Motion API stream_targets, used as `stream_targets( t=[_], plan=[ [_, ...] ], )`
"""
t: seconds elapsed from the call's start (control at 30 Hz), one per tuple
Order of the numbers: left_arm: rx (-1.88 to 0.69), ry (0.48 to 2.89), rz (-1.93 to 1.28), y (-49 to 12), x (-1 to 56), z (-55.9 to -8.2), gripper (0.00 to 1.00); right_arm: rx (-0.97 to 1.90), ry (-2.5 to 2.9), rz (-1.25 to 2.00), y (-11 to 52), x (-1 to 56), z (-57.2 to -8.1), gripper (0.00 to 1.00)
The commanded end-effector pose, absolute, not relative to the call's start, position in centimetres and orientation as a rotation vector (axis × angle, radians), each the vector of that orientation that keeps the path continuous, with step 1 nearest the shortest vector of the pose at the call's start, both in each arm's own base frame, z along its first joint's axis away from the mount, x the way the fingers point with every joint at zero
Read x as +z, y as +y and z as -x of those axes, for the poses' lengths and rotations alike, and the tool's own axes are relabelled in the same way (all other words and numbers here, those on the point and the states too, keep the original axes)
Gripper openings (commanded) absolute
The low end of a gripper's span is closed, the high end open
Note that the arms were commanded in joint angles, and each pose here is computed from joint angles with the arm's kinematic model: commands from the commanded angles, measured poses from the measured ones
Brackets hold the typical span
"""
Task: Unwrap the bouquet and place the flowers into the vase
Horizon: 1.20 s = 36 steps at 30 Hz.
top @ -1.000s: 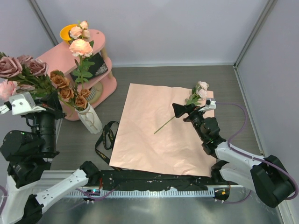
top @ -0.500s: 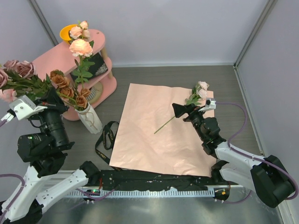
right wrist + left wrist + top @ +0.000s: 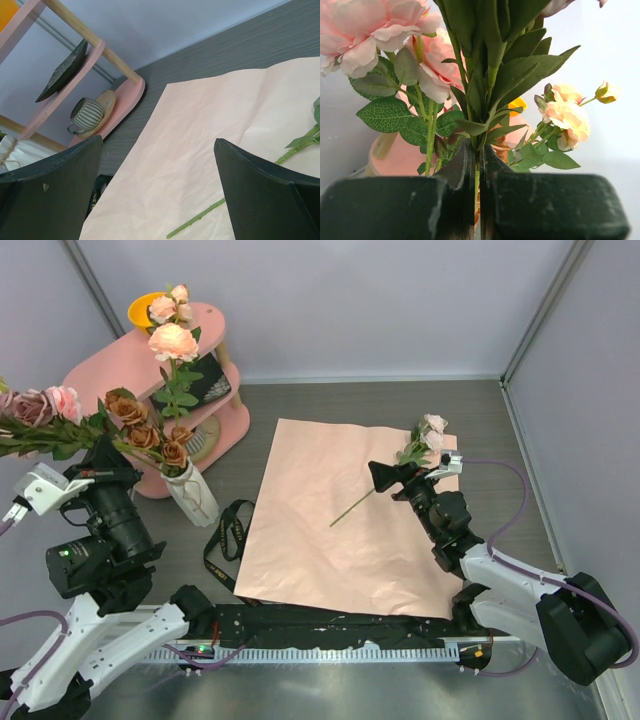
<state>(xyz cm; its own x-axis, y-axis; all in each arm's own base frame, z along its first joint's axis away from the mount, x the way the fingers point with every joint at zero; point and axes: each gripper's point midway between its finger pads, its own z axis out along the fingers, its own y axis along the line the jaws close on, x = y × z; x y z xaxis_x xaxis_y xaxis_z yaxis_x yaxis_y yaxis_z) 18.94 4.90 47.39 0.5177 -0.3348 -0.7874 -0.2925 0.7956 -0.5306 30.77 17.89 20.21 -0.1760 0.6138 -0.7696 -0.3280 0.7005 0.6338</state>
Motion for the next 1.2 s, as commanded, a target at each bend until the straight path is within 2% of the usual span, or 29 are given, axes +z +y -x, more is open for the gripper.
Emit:
stream_targets(
  t=[0.0,0.8,1.0,1.17],
  plan=[
    [-0.083,0.992,0.773,5.8,47.6,-18.3,0.0,0.889,1.436,-0.24,18.0,23.5,-31.1,1.0],
    [-0.156,0.933,0.584,3.9,46.6,-18.1,0.0,0.894,1.452,-0.237,18.3,23.0,-31.2,1.0],
    [-0.171,0.971,0.524,3.0,48.0,-18.4,0.0,0.894,1.455,-0.236,18.4,22.9,-31.3,1.0],
    [-0.149,1.0,0.543,3.2,46.6,-18.6,0.0,0.897,1.455,-0.239,18.4,22.9,-31.2,1.0]
  ],
)
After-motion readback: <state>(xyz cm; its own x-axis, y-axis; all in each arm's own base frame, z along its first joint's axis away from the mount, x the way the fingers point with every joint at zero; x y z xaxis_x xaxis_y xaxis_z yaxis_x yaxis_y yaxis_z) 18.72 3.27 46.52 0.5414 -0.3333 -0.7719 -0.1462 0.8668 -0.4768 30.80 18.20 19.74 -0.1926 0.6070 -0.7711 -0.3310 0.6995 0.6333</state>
